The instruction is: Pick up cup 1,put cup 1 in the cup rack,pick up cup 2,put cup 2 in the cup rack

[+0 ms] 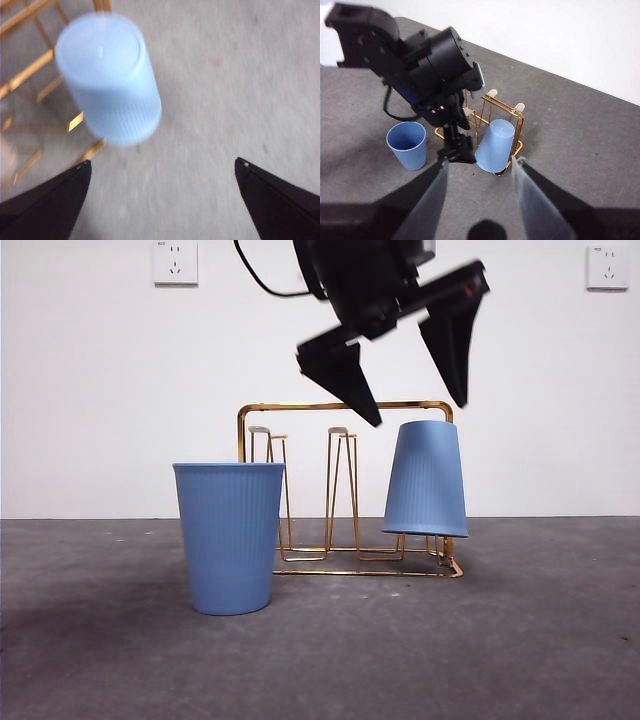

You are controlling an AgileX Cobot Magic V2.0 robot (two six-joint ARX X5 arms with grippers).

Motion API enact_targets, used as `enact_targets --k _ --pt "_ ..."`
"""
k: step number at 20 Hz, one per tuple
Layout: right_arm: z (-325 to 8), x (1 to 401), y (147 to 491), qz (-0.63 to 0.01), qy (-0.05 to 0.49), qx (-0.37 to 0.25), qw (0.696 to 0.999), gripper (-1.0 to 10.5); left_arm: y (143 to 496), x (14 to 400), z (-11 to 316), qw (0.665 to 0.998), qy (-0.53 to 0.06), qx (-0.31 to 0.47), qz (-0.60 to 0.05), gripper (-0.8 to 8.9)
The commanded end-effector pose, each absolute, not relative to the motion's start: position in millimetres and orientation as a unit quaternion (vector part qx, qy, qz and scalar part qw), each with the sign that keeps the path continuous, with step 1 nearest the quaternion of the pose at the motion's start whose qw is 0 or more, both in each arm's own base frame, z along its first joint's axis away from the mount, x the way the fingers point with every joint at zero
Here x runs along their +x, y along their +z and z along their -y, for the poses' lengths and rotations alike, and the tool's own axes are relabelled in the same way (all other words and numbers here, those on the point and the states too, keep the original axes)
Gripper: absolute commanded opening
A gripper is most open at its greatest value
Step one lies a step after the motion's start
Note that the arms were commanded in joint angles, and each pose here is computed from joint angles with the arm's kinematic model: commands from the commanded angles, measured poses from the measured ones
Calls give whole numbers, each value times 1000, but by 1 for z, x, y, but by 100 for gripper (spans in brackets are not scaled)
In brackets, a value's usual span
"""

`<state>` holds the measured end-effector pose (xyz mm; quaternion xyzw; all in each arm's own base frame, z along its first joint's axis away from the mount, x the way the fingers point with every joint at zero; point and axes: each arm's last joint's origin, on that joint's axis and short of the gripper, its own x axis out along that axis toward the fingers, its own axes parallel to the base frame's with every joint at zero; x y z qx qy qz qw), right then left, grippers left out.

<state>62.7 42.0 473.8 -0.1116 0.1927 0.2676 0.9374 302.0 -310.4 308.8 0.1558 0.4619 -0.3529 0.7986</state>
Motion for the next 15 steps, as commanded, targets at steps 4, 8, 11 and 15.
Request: enact_targets --k 4,8,11,15 --pt "-45 67 472 -201 265 -110 937 219 329 292 302 776 -350 181 -492 485" --pt "-51 74 470 -217 269 -101 933 220 358 280 286 784 -355 181 -477 471" --pt "-57 82 469 -231 283 -94 926 220 383 270 268 799 -354 170 -455 470" --pt "-72 100 463 -260 309 -93 910 220 423 252 233 830 -340 150 -416 470"
